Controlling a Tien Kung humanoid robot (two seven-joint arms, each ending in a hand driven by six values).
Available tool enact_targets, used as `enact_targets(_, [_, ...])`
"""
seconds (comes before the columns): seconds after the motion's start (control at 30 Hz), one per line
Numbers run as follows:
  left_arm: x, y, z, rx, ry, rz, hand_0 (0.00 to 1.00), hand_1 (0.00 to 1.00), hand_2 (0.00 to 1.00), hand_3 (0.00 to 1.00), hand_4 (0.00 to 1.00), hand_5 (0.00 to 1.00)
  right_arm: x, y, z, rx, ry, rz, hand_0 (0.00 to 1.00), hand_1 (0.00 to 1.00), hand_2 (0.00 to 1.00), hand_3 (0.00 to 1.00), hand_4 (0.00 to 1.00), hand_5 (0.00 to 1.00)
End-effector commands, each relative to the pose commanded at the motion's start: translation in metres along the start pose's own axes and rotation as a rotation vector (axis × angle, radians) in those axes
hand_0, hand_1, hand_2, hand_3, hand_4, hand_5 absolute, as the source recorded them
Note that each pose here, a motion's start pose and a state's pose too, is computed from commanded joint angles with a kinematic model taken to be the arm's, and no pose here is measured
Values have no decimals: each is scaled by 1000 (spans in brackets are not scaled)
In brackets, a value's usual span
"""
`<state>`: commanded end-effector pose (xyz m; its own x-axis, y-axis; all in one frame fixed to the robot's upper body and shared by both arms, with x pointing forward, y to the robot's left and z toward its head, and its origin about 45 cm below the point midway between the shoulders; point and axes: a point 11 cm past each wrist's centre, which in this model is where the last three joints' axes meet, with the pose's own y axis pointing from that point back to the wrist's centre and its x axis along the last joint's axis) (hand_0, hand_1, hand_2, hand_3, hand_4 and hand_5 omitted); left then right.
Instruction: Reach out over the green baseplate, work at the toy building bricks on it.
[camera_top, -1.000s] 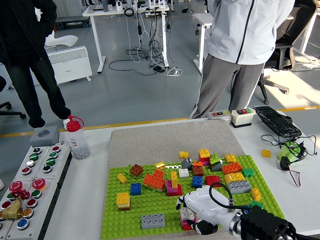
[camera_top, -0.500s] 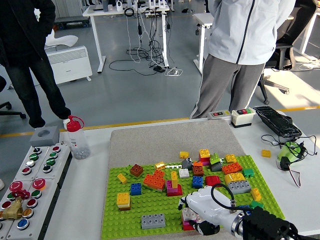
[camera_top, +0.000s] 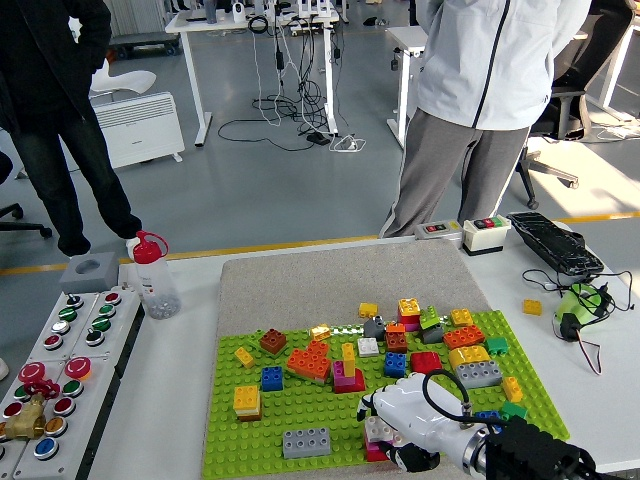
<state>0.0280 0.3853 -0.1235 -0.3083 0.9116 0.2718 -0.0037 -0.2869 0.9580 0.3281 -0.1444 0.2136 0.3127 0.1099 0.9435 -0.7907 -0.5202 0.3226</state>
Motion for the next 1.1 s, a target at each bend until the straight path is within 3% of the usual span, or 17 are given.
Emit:
enact_targets(0.3, [0,0,1,-3,2,-1,727,782,816,668,476,998,0,0,1,0,8,2,486,517,558,616,540,37])
enact_targets(0.33, [0,0,1,-3,2,-1,728,782,816,668,476,998,0,0,1,-1,8,2,561,542,559,616,541,35])
enact_targets(0.5, [0,0,2,-4,3,-2,728,782,816,668,476,998,-1,0,2,-5,10,0,561,542,559,616,541,35])
enact_targets(0.53, [0,0,2,-5,3,-2,727,783,816,667,476,998,-1,0,2,-6,10,-1,650,574,561,610,541,35])
enact_targets(0.7, [0,0,2,-6,4,-2,727,783,816,667,476,998,-1,0,2,-9,10,-3,650,574,561,610,541,35])
enact_targets(0.73, [0,0,3,-6,4,-2,728,783,816,668,476,998,-1,0,2,-10,10,-4,750,622,563,608,541,30])
enact_targets(0.9, [0,0,3,-7,5,-2,728,783,816,668,476,998,-1,0,3,-11,8,-6,750,622,563,608,541,30])
enact_targets(0.93, [0,0,3,-7,5,-2,729,784,816,669,476,998,-1,0,2,-10,8,-6,844,654,566,606,542,27])
enact_targets(1.1, [0,0,3,-6,5,-2,729,784,816,669,476,998,-1,1,2,-10,8,-4,844,654,566,606,542,27])
